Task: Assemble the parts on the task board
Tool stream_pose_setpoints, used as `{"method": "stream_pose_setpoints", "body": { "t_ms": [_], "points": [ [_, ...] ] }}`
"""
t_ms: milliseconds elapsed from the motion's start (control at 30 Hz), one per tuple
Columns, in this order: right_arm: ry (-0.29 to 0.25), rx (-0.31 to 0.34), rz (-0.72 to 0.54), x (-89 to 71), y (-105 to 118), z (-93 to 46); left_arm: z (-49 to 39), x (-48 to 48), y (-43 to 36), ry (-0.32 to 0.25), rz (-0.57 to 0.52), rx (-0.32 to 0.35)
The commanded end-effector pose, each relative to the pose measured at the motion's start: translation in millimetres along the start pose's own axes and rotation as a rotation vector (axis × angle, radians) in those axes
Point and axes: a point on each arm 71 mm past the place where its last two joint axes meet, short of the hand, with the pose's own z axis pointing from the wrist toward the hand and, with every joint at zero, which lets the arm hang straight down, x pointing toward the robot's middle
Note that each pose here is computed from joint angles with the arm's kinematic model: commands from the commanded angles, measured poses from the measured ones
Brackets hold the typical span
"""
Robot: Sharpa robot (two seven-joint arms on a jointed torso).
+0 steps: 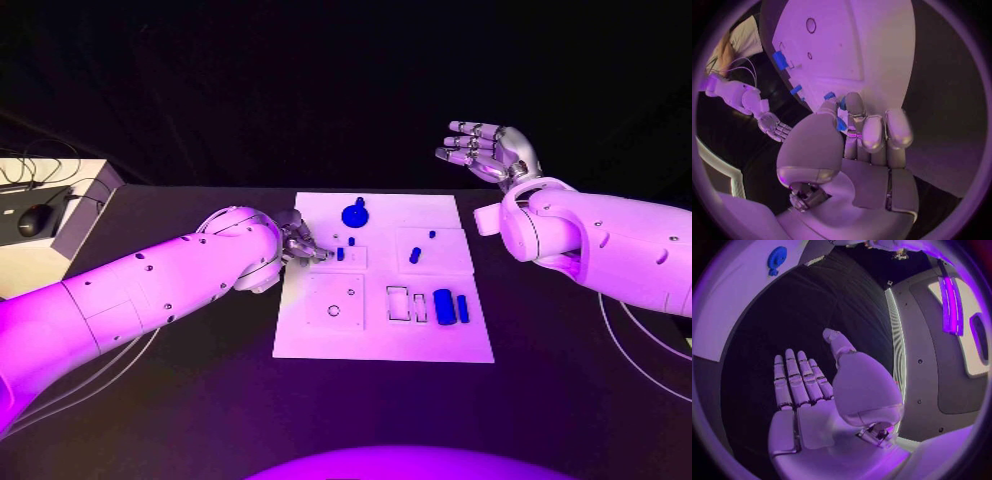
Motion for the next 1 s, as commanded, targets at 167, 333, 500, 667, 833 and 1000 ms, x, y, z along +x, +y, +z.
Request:
{"method": "stream_pose_setpoints", "body": {
  "t_ms": [167, 333, 500, 667, 833, 1000],
  "points": [
    [0.014, -0.011, 0.006, 1.4, 1, -0.1, -0.6, 2.5, -0.5, 0.014, -0.002, 0.0],
    [0.013, -0.011, 0.005, 1.1, 0, -0.3, -1.0, 1.1, 1.3, 0.012, -0.003, -0.005],
    [0.013, -0.01, 0.005, 1.0, 0, -0.4, -1.9, -0.5, 2.3, 0.007, -0.006, -0.007],
    [0.013, -0.01, 0.005, 1.0, 0, -0.5, -2.9, -3.0, 2.0, -0.001, -0.013, -0.005],
    [0.014, -0.009, 0.005, 1.1, 0, -0.5, -4.1, -5.7, 0.7, -0.012, -0.022, 0.0],
    [0.014, -0.008, 0.006, 1.6, -1, -0.6, -4.9, -7.5, -0.8, -0.019, -0.03, 0.005]
  ]
}}
